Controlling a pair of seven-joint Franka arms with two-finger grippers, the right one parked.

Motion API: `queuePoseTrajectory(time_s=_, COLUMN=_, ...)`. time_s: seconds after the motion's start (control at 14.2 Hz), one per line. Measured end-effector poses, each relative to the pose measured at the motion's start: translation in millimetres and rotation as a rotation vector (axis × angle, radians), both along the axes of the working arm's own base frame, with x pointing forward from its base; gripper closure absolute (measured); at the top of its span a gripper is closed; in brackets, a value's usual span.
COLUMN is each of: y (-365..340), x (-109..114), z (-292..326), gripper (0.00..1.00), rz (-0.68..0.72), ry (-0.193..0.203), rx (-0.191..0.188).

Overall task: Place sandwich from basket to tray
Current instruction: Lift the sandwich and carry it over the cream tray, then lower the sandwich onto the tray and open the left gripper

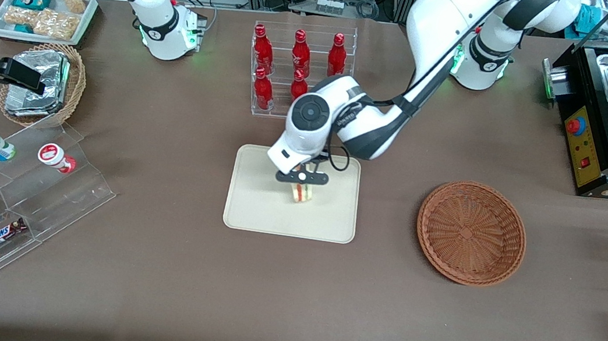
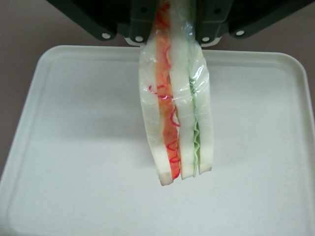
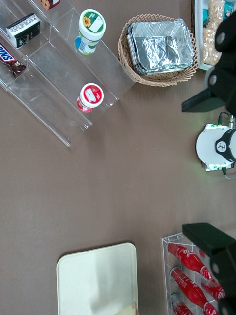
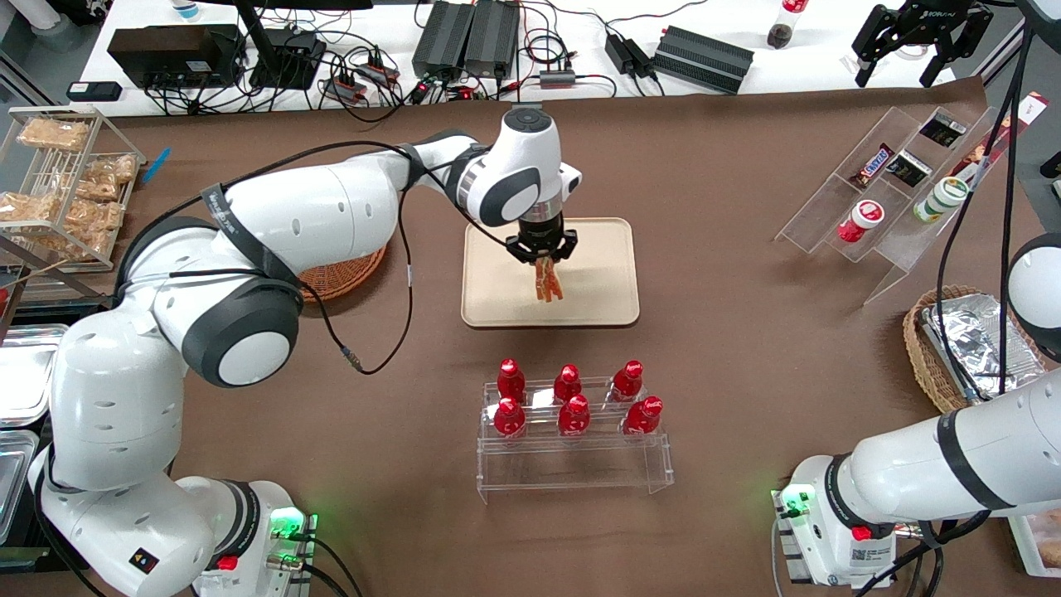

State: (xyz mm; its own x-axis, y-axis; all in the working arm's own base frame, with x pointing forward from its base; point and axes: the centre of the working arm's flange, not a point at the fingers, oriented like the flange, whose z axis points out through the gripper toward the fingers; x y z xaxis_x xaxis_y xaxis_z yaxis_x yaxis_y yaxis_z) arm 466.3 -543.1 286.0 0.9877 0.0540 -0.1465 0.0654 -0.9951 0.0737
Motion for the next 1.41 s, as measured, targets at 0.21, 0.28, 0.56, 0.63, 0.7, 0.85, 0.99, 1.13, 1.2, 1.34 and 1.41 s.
queuePoseTrajectory(time_s=0.21, y=-10, x=-6, z=-14, gripper=0.73, rz=-0.01, ry=0.009, rx=0.007)
queuePoseTrajectory(time_s=0.28, y=-9, x=-6, z=-18, gripper=0.72, rz=-0.01, ry=0.012, rx=0.013)
queuePoseTrajectory(time_s=0.56, y=-5, x=-2, z=-31, gripper=0.67, rz=-0.019, ry=0.004, rx=0.04)
queuePoseTrajectory(time_s=0.63, y=-4, x=-2, z=-35, gripper=0.67, rz=-0.022, ry=0.003, rx=0.048)
queuePoseTrajectory(time_s=0.7, y=-4, x=-2, z=-38, gripper=0.62, rz=-0.023, ry=0.004, rx=0.052)
queuePoseTrajectory(time_s=0.85, y=-3, x=0, z=-40, gripper=0.44, rz=-0.023, ry=0.002, rx=0.054)
queuePoseTrajectory(time_s=0.99, y=-3, x=3, z=-38, gripper=0.24, rz=-0.018, ry=-0.006, rx=0.049)
queuePoseTrajectory(time_s=1.13, y=-1, x=12, z=-31, gripper=0.04, rz=-0.008, ry=-0.022, rx=0.044)
queuePoseTrajectory(time_s=1.2, y=4, x=19, z=-24, gripper=0.0, rz=0.002, ry=-0.03, rx=0.053)
queuePoseTrajectory(time_s=1.34, y=21, x=35, z=4, gripper=0.0, rz=0.026, ry=-0.033, rx=0.087)
queuePoseTrajectory(time_s=1.41, y=35, x=45, z=27, gripper=0.0, rz=0.043, ry=-0.035, rx=0.097)
